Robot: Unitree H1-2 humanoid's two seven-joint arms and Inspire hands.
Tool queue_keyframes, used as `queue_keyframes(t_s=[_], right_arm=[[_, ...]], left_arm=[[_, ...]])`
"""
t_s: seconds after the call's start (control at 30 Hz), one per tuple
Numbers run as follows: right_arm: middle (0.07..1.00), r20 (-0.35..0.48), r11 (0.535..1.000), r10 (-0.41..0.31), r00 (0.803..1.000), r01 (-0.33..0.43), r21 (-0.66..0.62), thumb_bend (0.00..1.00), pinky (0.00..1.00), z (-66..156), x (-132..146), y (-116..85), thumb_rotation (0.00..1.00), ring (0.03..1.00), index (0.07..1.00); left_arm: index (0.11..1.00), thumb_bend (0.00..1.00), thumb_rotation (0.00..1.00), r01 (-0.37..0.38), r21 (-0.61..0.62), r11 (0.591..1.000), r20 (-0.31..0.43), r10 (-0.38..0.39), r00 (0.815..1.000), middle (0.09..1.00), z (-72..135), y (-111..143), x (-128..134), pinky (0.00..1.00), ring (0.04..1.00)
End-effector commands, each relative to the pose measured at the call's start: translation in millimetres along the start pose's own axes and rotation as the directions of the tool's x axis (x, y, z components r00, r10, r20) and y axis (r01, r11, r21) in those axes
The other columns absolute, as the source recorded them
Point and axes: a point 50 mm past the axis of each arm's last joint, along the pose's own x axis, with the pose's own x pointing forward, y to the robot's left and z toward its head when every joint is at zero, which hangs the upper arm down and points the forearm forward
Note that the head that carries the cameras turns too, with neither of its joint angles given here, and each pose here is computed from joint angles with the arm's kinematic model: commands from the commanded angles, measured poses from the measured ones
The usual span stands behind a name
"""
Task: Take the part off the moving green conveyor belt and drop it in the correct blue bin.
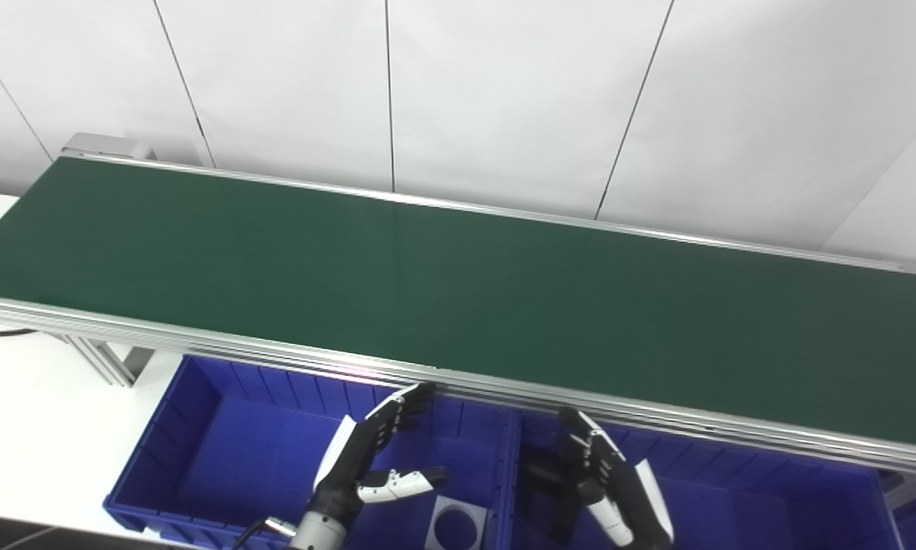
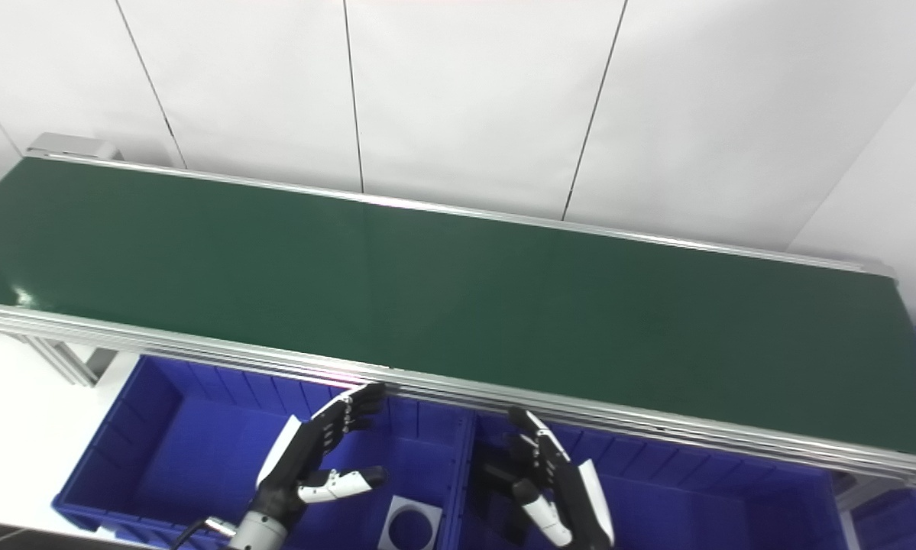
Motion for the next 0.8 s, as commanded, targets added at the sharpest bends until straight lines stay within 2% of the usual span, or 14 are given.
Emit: queue_keyframes(t_s=[0.0,0.17,0.47,0.77], right_arm=[[0.893,0.059,1.000,-0.013,0.998,0.013,0.002,0.86,0.77,9,8,8,0.92,0.824,0.885],[0.900,0.058,1.000,-0.018,0.998,0.019,-0.009,0.87,0.78,9,13,24,0.93,0.833,0.891],[0.903,0.062,1.000,-0.028,0.998,0.029,-0.003,0.85,0.77,11,20,45,0.90,0.831,0.881],[0.912,0.061,0.999,-0.037,0.997,0.038,-0.009,0.87,0.79,10,22,50,0.92,0.838,0.889]], left_arm=[[0.830,0.89,0.51,-0.001,-0.013,1.000,0.047,0.002,0.999,0.850,7,10,0,0.80,0.835],[0.845,0.86,0.51,0.012,-0.009,1.000,0.028,-0.012,1.000,0.857,1,27,-5,0.82,0.839],[0.856,0.86,0.50,0.032,-0.055,0.998,0.017,-0.031,0.999,0.850,-3,47,-11,0.85,0.845],[0.869,0.90,0.51,0.097,-0.126,0.987,0.047,-0.092,0.995,0.862,-2,46,-15,0.85,0.856]])
